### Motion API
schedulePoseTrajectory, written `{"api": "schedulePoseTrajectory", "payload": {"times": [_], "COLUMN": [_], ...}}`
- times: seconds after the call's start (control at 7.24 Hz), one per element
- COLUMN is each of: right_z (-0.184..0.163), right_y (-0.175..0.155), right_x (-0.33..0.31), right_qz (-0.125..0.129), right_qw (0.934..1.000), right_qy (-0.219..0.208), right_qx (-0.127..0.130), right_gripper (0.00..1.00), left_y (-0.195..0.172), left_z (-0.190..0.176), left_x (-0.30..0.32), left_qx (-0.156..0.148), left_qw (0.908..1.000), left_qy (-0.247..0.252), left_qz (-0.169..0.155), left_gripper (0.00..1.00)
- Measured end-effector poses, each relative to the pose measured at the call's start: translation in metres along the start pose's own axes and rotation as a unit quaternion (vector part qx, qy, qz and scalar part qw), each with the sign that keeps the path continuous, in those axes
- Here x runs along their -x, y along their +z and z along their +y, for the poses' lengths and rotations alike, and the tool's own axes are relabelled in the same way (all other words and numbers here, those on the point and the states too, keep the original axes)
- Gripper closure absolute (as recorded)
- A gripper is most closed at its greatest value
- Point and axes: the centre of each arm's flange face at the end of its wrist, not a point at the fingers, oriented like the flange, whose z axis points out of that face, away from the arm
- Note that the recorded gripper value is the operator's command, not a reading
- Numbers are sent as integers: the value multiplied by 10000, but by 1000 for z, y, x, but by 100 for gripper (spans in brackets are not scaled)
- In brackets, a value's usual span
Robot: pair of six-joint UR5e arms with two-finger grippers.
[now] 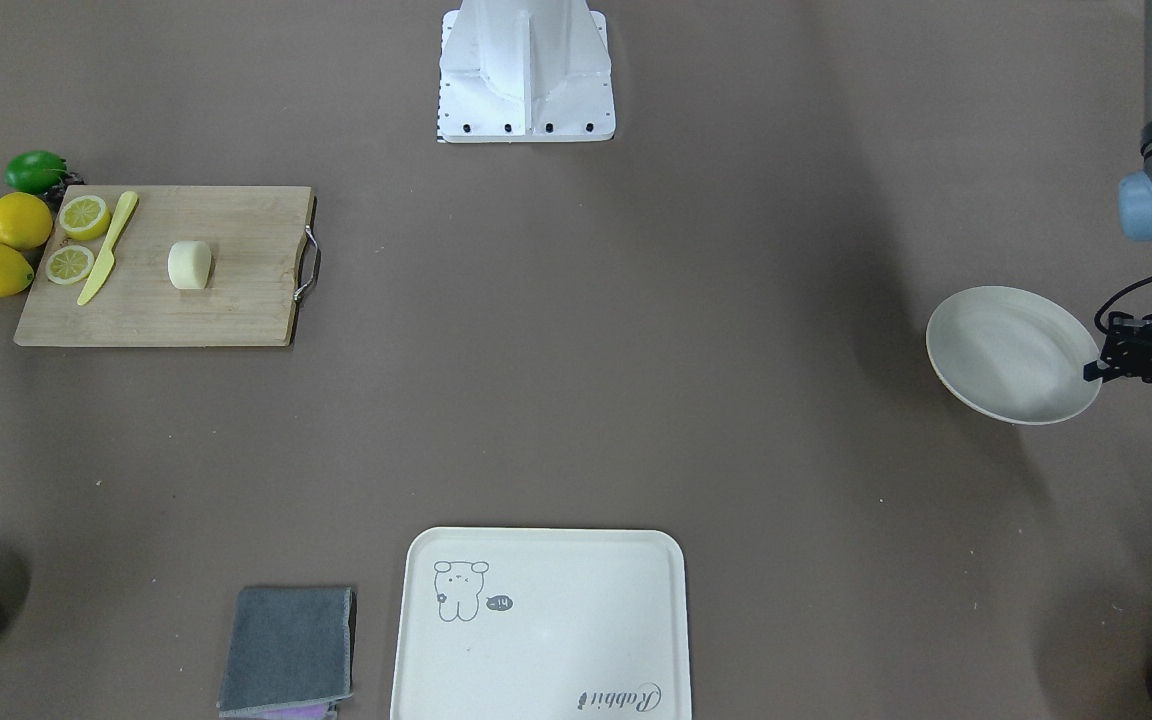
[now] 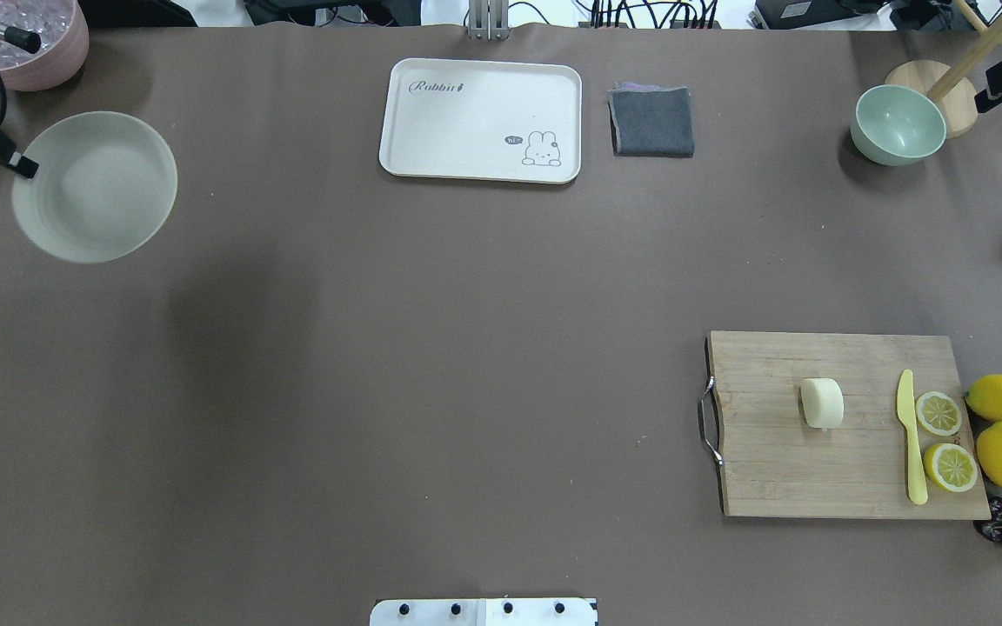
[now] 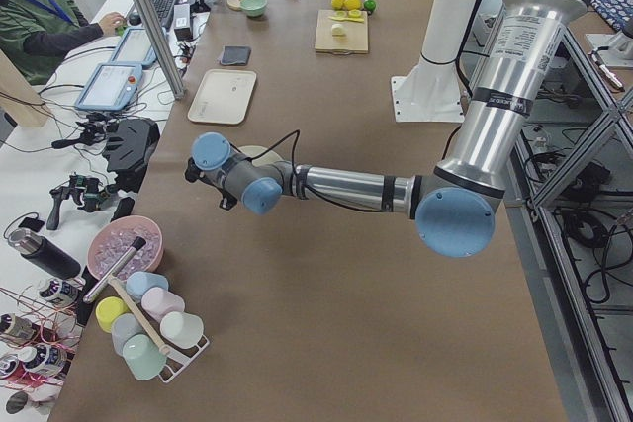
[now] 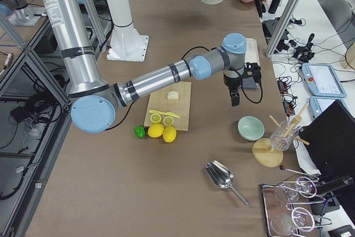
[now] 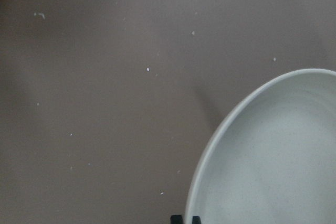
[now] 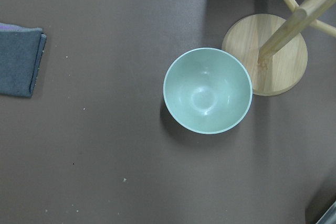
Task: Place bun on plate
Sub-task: 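Grip the white plate with the left gripper and slide it to table center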
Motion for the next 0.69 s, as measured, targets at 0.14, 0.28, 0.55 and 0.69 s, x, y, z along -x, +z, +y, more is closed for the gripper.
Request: {"api": "schedulePoseTrajectory", "payload": {"times": [0.14,0.28,0.55,0.69], "right_z": [1,1,2,2], "right_y": [1,2,2,2], "right_x": [-1,-1,-1,-1], "right_qz": [2,3,-10,-6], "right_qw": [10000,10000,10000,10000], "right_qy": [11,20,26,25], "right_qx": [10,19,27,25], "right_gripper": [0,0,0,0], "left_y": [8,16,46,72], "left_z": [-20,-33,-32,-21], "left_x": [-51,-100,-200,-251], "left_qx": [-14,2,-30,-118], "left_qw": [9996,9987,9967,9960], "left_qy": [-219,-427,-714,-824], "left_qz": [148,294,380,328], "left_gripper": [100,100,100,100]}}
